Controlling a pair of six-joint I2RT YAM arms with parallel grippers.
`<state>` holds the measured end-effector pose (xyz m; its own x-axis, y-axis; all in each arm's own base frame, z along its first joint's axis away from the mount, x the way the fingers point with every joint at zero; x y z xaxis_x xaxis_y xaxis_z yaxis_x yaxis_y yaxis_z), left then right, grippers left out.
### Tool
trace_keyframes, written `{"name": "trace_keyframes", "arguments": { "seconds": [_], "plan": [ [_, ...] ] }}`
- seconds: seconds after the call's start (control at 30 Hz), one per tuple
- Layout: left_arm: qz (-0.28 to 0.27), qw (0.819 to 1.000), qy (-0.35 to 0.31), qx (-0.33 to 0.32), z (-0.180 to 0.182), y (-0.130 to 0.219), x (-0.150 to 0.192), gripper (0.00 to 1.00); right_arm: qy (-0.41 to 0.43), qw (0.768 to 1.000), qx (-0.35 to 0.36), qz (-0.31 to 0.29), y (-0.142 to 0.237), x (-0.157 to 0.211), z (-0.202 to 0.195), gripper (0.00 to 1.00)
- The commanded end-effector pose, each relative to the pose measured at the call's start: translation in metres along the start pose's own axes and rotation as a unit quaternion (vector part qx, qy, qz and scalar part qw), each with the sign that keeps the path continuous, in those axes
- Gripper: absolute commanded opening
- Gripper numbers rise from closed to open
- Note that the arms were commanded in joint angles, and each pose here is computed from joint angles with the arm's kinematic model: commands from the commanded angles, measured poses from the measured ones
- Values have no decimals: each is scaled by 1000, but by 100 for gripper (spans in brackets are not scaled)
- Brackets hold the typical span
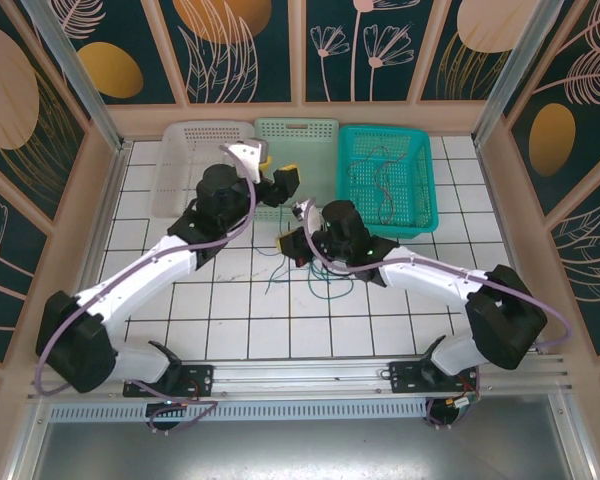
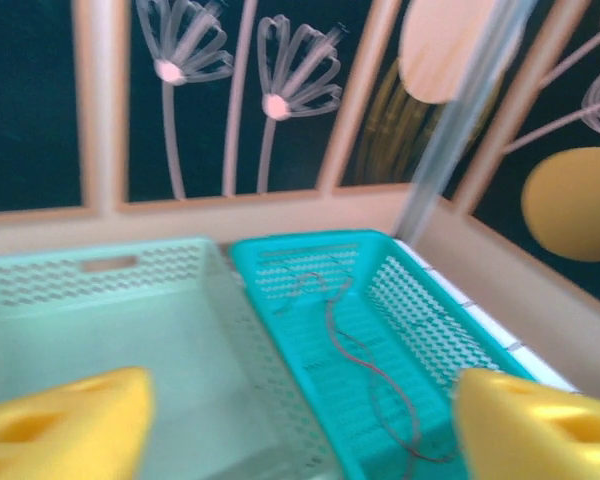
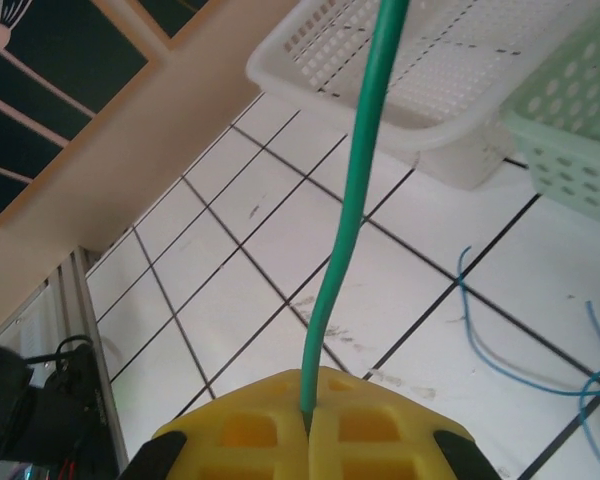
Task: Untangle the cables
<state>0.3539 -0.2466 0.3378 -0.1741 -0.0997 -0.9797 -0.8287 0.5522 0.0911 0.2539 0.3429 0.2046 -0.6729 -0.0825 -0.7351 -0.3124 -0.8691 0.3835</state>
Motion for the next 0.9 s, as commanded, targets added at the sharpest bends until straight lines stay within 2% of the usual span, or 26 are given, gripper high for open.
{"name": "trace_keyframes", "arguments": {
  "seconds": [0.0,0.13,0.23,0.37,0.47,0.67,0.87],
  "plan": [
    [-37,993,-42,-106,31,30,-26,99,-23,999,-12,-30,0,-40,-2,0],
    [-56,982,-45,-173,51,56,-35,99,-64,996,-21,-60,-7,-94,-14,0],
    [-50,970,-43,-232,70,75,-20,99,-99,992,-27,-75,-15,-130,-29,0],
    [-48,960,-38,-274,85,95,-7,99,-143,986,-39,-78,-39,-164,-51,0],
    [-39,952,-34,-303,94,105,1,99,-188,977,-74,-70,-65,-175,-66,0],
    [-37,949,-32,-312,97,116,6,99,-236,961,-131,-55,-113,-184,-75,0],
    [-32,951,-29,-305,96,117,12,99,-251,960,-118,-39,-151,-182,-84,0]
  ]
}}
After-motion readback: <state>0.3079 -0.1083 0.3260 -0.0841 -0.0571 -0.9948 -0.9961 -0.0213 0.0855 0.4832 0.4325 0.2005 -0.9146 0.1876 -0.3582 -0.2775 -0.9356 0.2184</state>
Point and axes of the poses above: each hand's point on the last joint's axis, 136 mm out from that joint toward the fingers, its own y axis back along the fingers, its own z axis along the line the jaws close on, x = y × z, the point moved 2 cm from there along y, back along the fingers, and after that the axes turned 5 degrees about -y, right-handed, at the moved point
